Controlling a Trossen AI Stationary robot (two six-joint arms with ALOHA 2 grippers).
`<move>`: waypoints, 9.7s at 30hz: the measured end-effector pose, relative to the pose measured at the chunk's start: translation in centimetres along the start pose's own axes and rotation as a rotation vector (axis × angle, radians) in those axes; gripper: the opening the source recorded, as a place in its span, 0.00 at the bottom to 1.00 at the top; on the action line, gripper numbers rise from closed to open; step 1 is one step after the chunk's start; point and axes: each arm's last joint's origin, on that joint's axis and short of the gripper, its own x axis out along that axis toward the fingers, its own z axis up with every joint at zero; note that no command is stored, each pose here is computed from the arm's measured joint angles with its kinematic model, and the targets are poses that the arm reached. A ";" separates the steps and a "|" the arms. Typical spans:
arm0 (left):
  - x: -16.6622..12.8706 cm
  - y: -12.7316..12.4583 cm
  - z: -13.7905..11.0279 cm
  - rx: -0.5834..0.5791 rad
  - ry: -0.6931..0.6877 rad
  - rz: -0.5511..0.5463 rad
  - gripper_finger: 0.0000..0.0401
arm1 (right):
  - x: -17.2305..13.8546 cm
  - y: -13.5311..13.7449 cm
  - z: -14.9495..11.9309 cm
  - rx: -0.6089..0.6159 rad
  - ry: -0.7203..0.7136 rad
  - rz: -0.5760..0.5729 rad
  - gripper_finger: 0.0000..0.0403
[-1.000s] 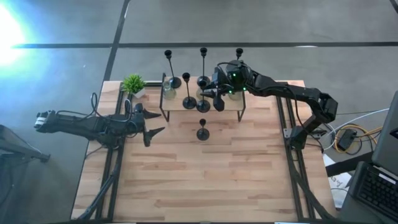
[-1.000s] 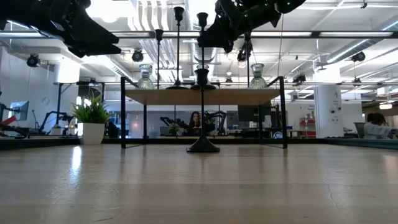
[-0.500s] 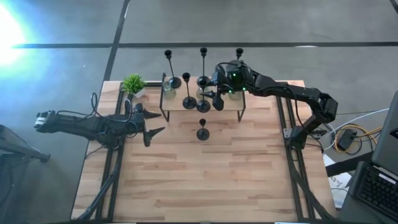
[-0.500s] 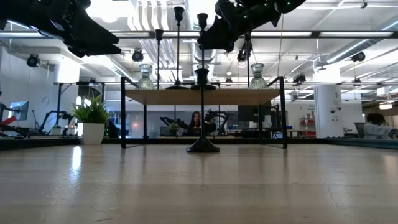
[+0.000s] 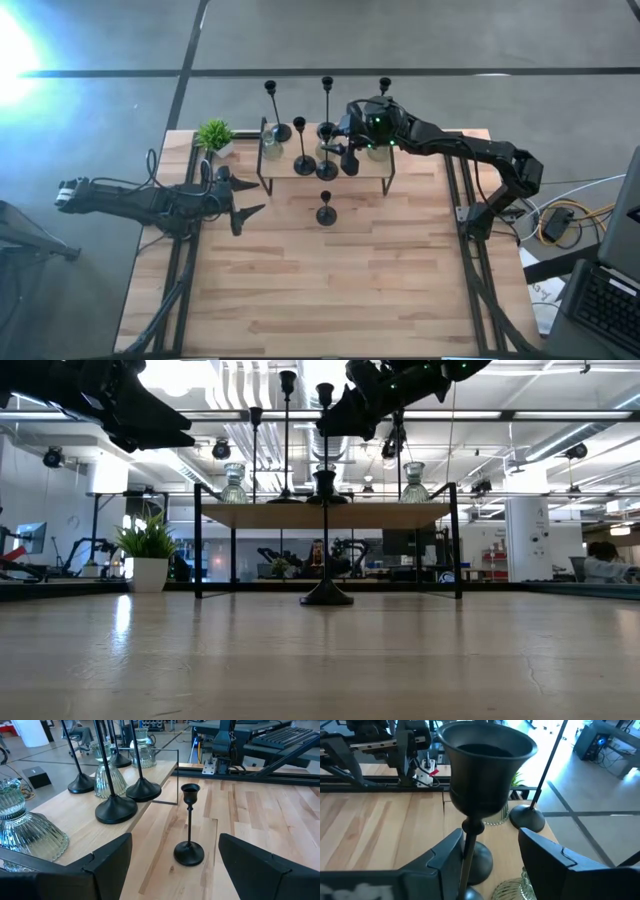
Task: Pick & Place candle stick holders
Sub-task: Put the black candle holder on the shelf
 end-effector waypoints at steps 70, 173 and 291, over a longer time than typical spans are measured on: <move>0.0 0.0 0.0 0.008 0.003 0.000 0.75 | -4.4 1.7 -1.1 0.079 0.288 0.062 0.44; -2.1 0.1 -8.3 0.033 -0.143 -0.426 0.75 | 3.8 13.4 -15.1 0.138 0.006 -0.115 0.28; -2.1 0.1 -8.3 0.033 -0.142 -0.426 0.75 | -5.0 1.5 -5.1 0.176 -0.022 -0.212 0.02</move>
